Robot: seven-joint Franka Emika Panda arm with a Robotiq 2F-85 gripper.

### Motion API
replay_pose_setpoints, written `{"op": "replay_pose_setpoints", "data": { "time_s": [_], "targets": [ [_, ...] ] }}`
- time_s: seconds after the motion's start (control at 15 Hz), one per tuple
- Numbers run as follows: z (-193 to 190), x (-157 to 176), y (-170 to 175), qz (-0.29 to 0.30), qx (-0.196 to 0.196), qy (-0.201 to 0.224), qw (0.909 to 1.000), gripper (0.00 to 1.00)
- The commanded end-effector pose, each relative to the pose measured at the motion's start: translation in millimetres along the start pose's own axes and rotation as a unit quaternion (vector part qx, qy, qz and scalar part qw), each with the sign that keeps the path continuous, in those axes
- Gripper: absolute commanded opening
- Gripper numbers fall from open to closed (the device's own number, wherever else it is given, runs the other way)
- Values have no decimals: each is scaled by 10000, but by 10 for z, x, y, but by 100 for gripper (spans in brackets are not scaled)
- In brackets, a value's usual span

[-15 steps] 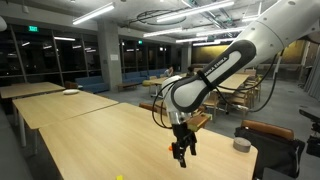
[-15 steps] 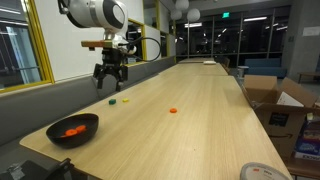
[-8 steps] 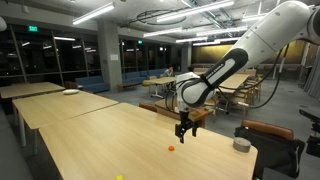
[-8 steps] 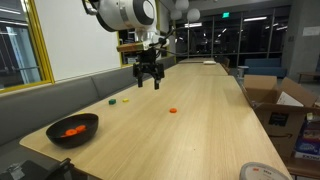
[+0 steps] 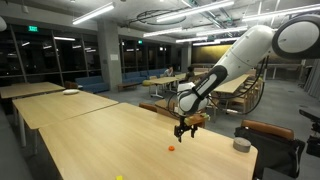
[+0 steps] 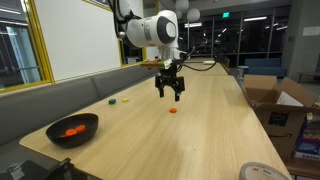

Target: Put the two rings in the bowl

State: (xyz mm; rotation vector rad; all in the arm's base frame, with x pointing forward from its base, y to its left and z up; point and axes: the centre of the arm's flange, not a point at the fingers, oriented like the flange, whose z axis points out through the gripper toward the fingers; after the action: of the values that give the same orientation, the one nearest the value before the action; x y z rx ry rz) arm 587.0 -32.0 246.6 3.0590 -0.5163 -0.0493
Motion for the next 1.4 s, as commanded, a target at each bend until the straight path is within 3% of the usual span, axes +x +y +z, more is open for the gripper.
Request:
{"op": "replay_pose_setpoints", "data": {
  "time_s": [0.0, 0.6, 1.33],
  "targets": [
    [115, 378, -171, 82, 87, 123, 9999, 100],
    [389, 805, -349, 260, 315, 239, 9989, 100],
    [705, 912, -281, 770, 781, 149, 9939, 100]
  ]
}}
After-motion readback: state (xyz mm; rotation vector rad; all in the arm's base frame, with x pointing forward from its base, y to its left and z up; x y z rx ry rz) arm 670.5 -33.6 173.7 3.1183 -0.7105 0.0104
